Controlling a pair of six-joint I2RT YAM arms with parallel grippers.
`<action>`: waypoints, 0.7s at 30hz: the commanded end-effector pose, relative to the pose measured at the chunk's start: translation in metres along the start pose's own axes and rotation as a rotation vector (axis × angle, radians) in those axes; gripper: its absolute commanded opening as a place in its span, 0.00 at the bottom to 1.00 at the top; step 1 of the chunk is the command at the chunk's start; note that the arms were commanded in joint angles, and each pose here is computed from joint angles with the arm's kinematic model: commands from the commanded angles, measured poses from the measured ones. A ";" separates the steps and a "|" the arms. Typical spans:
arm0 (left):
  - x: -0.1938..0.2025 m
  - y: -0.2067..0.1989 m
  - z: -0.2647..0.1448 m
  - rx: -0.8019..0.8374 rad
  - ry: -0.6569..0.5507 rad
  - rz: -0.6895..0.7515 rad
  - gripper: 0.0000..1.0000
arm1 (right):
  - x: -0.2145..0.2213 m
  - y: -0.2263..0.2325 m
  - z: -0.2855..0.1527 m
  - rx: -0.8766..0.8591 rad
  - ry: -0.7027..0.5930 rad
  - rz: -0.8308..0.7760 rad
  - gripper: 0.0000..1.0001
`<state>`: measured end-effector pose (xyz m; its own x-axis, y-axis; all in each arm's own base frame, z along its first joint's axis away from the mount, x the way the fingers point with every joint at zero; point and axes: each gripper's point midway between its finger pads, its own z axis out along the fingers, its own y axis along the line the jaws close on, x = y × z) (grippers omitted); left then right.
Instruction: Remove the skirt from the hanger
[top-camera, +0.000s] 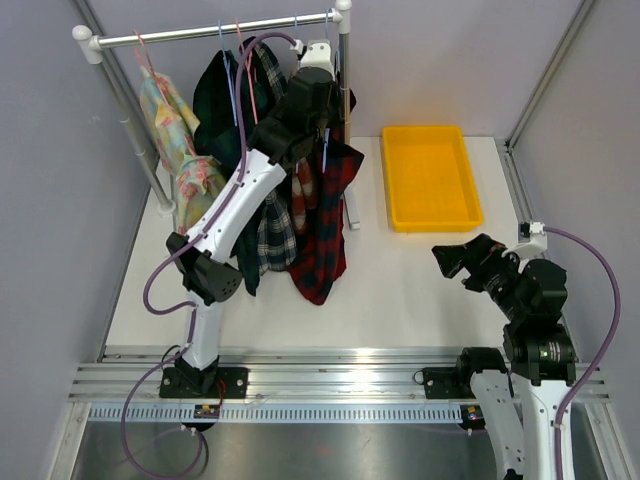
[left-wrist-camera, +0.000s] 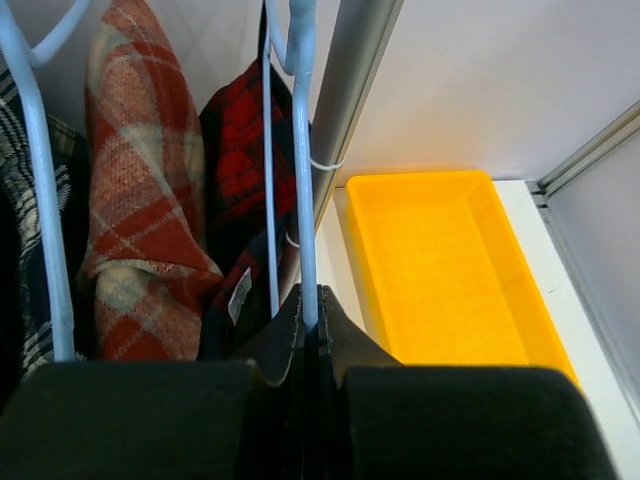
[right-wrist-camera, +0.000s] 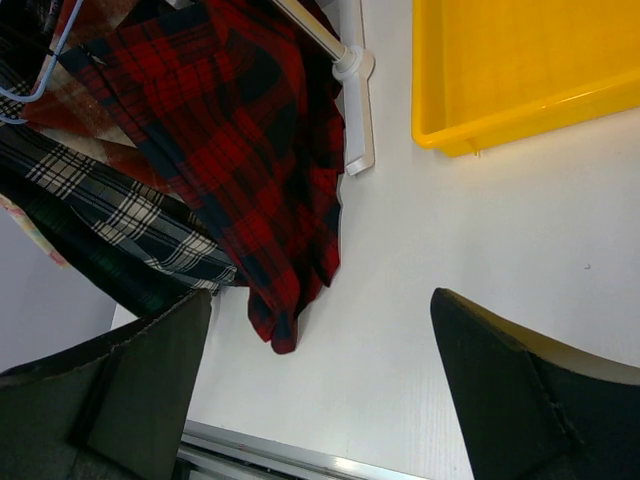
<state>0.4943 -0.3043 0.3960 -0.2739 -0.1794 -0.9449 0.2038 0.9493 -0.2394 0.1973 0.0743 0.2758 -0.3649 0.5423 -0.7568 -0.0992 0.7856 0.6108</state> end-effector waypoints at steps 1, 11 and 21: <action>-0.097 -0.013 -0.071 0.036 -0.242 -0.008 0.00 | -0.015 0.025 0.004 -0.102 0.003 -0.058 1.00; -0.125 -0.005 -0.108 0.026 -0.307 -0.046 0.00 | -0.088 0.105 0.048 -0.267 0.108 -0.193 0.99; -0.129 -0.020 -0.098 0.077 -0.331 -0.175 0.00 | -0.044 0.205 0.095 -0.272 0.220 -0.392 0.99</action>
<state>0.4434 -0.2801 0.4695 -0.1688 -0.2355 -0.9571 0.1989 0.9429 -0.2671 0.2814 0.2394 0.4125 -0.4726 0.1481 -0.8687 -0.5319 0.7380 0.4152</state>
